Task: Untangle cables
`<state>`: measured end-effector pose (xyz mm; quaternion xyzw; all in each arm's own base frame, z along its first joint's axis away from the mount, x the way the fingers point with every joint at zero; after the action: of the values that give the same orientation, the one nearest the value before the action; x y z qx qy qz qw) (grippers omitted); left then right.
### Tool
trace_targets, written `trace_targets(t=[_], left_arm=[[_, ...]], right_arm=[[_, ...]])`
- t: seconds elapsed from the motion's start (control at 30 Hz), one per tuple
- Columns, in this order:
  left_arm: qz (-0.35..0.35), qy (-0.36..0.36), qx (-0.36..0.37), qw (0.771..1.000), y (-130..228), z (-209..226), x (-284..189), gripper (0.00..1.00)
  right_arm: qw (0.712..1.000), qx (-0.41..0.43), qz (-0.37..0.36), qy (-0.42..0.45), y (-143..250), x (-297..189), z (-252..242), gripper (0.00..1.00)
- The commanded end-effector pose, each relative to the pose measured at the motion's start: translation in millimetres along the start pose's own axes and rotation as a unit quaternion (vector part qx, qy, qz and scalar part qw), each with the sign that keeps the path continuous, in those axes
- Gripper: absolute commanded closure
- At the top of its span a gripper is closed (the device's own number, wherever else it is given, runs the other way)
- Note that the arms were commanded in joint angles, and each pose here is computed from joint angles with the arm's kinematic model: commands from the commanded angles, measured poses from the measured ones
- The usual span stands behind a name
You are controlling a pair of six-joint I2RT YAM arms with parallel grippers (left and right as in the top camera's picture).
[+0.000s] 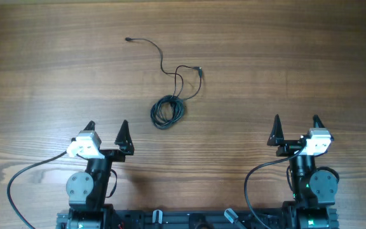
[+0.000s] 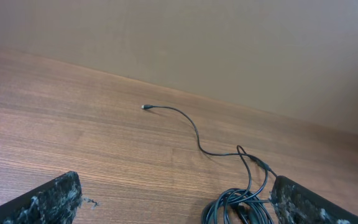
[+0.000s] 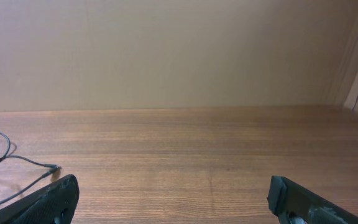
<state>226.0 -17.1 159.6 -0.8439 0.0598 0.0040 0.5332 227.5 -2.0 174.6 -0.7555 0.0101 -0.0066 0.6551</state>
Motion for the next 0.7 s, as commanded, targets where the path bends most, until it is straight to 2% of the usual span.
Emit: trace_targets(t=[0.0, 0.67], left_arm=[[0.0, -0.007, 0.01, 1.0, 0.8, 3.0, -0.2, 0.0], [0.0, -0.007, 0.01, 1.0, 0.8, 3.0, -0.2, 0.0]], right_arm=[[1.0, 0.006, -0.004, 0.011, -1.5, -0.3, -3.6, 0.0], [1.0, 0.006, -0.004, 0.01, -1.4, -0.3, -3.5, 0.0]])
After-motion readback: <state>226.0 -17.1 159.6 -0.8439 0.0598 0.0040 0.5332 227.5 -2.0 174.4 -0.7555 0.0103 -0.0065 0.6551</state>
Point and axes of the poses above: each gripper's point midway between its finger pads, its own x axis out along the fingers, its own z axis along the line the jaws close on, y = z × x, the point moved 2 cm from there along -x, back along the fingers, and after that the axes turned 9 degrees about -x, right-handed, at the moved point
